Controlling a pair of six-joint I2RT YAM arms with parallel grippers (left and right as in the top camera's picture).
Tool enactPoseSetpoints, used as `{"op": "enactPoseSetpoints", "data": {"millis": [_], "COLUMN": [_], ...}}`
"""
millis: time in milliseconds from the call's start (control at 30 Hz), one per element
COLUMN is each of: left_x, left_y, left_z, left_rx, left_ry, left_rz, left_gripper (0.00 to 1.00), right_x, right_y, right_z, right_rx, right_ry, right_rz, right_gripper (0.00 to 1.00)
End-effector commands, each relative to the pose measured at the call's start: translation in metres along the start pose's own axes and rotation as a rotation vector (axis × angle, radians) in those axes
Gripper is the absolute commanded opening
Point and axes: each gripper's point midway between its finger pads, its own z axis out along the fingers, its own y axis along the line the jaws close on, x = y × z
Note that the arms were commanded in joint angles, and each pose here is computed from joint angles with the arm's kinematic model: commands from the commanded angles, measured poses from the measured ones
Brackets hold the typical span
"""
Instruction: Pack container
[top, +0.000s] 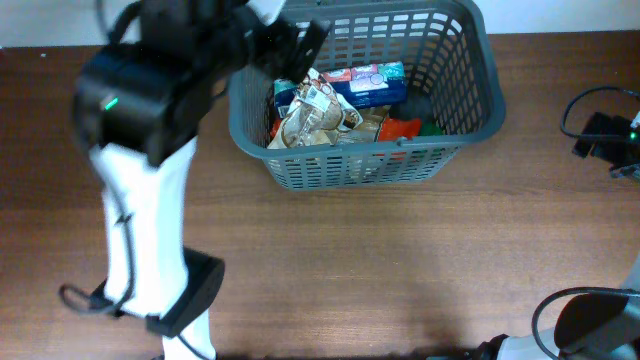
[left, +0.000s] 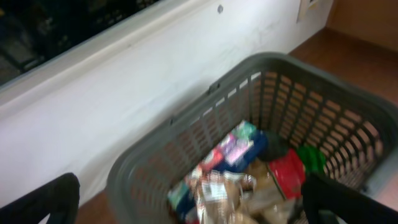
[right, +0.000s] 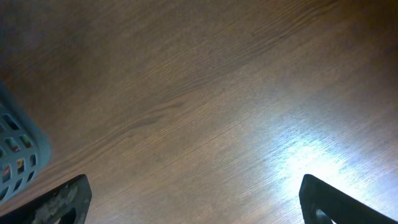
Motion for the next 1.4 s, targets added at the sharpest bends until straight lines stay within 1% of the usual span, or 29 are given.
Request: {"op": "enactPoseSetpoints", "data": {"millis": [0, 33, 67, 133, 167, 200, 300, 333, 400, 500, 567, 700, 800, 933, 1033, 1200, 1267, 1367], "left_x": [-0.004, 0.001, 0.016, 0.027, 0.025, 0.023, 0.017, 0.014, 0.013, 0.018, 0.028, 0.065, 0.104, 0.152, 0.182, 0.208, 0.223, 0.244], "left_y": [0.001, -0.001, -0.005, -0.007, -0.007, -0.010, -0.013, -0.015, -0.017, -0.023, -0.028, -0.030, -0.036, -0.044, -0.051, -0.064, -0.068, -0.072], "left_z": [-0.058, -0.068, -0.088, -0.104, -0.113, -0.123, -0.151, -0.170, -0.191, -0.217, -0.234, -0.260, -0.281, -0.309, -0.333, -0.368, -0.376, -0.378], "left_rx": [-0.048, -0.048, -0.052, -0.064, -0.078, -0.070, -0.083, -0.096, -0.108, -0.113, -0.115, -0.175, -0.213, -0.266, -0.305, -0.312, -0.318, -0.326], "left_ry": [-0.032, -0.017, 0.034, 0.066, 0.050, 0.027, -0.029, -0.065, -0.100, -0.122, -0.116, -0.057, -0.010, 0.001, -0.043, -0.192, -0.213, -0.238], "left_rz": [0.021, 0.018, 0.010, -0.026, -0.091, -0.099, -0.103, -0.099, -0.095, -0.093, -0.094, -0.172, -0.233, -0.311, -0.368, -0.443, -0.447, -0.534], "left_gripper": [1.00, 1.00, 1.00, 1.00, 1.00, 1.00, 1.00, 1.00, 1.00, 0.99, 1.00, 1.00, 1.00, 1.00, 1.00, 1.00, 0.99, 0.99], "right_x": [0.000, 0.000, 0.000, 0.000, 0.000, 0.000, 0.000, 0.000, 0.000, 0.000, 0.000, 0.000, 0.000, 0.000, 0.000, 0.000, 0.000, 0.000], "right_y": [-0.002, -0.002, -0.002, -0.002, -0.002, -0.002, -0.002, -0.002, -0.002, -0.002, -0.002, -0.002, -0.002, -0.002, -0.002, -0.002, -0.002, -0.002], "right_z": [0.002, 0.002, 0.002, 0.002, 0.002, 0.002, 0.002, 0.002, 0.002, 0.002, 0.002, 0.002, 0.002, 0.002, 0.002, 0.002, 0.002, 0.002], "right_rx": [0.000, 0.000, 0.000, 0.000, 0.000, 0.000, 0.000, 0.000, 0.000, 0.000, 0.000, 0.000, 0.000, 0.000, 0.000, 0.000, 0.000, 0.000], "right_ry": [0.004, 0.004, 0.004, 0.004, 0.004, 0.004, 0.004, 0.004, 0.004, 0.004, 0.004, 0.004, 0.004, 0.004, 0.004, 0.004, 0.004, 0.004], "right_rz": [0.014, 0.014, 0.014, 0.014, 0.014, 0.014, 0.014, 0.014, 0.014, 0.014, 0.014, 0.014, 0.014, 0.014, 0.014, 0.014, 0.014, 0.014], "right_gripper": [0.99, 0.99, 0.99, 0.99, 0.99, 0.99, 0.99, 0.99, 0.99, 0.99, 0.99, 0.99, 0.99, 0.99, 0.99, 0.99, 0.99, 0.99]}}
